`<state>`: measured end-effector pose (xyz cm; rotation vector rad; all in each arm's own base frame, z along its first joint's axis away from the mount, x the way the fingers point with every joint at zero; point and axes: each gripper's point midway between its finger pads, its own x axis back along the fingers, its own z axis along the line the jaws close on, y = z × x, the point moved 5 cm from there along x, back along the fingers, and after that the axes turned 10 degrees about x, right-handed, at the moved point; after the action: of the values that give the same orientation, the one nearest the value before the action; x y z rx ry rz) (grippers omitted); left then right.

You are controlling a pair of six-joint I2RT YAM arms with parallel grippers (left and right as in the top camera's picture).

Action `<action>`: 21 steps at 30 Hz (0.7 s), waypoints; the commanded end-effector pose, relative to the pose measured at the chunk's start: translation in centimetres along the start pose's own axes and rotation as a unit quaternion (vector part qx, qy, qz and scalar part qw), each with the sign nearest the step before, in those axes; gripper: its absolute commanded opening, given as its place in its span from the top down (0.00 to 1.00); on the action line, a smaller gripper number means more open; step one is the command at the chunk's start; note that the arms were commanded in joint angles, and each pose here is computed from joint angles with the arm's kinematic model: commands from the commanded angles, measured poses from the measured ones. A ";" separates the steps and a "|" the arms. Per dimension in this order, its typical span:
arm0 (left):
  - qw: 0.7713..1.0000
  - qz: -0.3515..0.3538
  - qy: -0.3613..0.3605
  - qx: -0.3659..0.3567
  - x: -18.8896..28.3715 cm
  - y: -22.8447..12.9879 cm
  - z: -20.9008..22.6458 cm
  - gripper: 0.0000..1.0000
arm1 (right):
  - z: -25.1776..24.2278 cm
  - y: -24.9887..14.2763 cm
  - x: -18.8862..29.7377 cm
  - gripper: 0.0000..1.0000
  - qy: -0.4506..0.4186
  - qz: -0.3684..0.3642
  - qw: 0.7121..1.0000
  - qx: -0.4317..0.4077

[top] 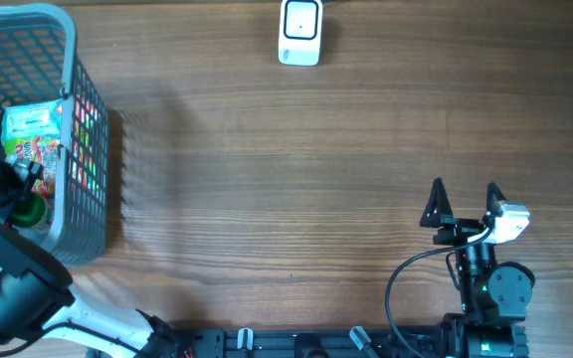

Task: Scan the item barcode
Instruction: 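Lower the left gripper into the basket and grasp the green-capped bottle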

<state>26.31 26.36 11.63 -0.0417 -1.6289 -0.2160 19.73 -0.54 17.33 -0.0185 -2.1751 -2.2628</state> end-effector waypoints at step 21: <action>0.999 0.039 0.011 -0.009 -2.2 -1.7 0.7 0.46 | -0.1 0.0 0.0 0.00 -0.003 -0.002 1.000 0.006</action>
<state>25.72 25.57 10.16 -0.0799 -1.6134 -0.2017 19.73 -0.54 17.33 -0.0189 -2.1753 -2.2630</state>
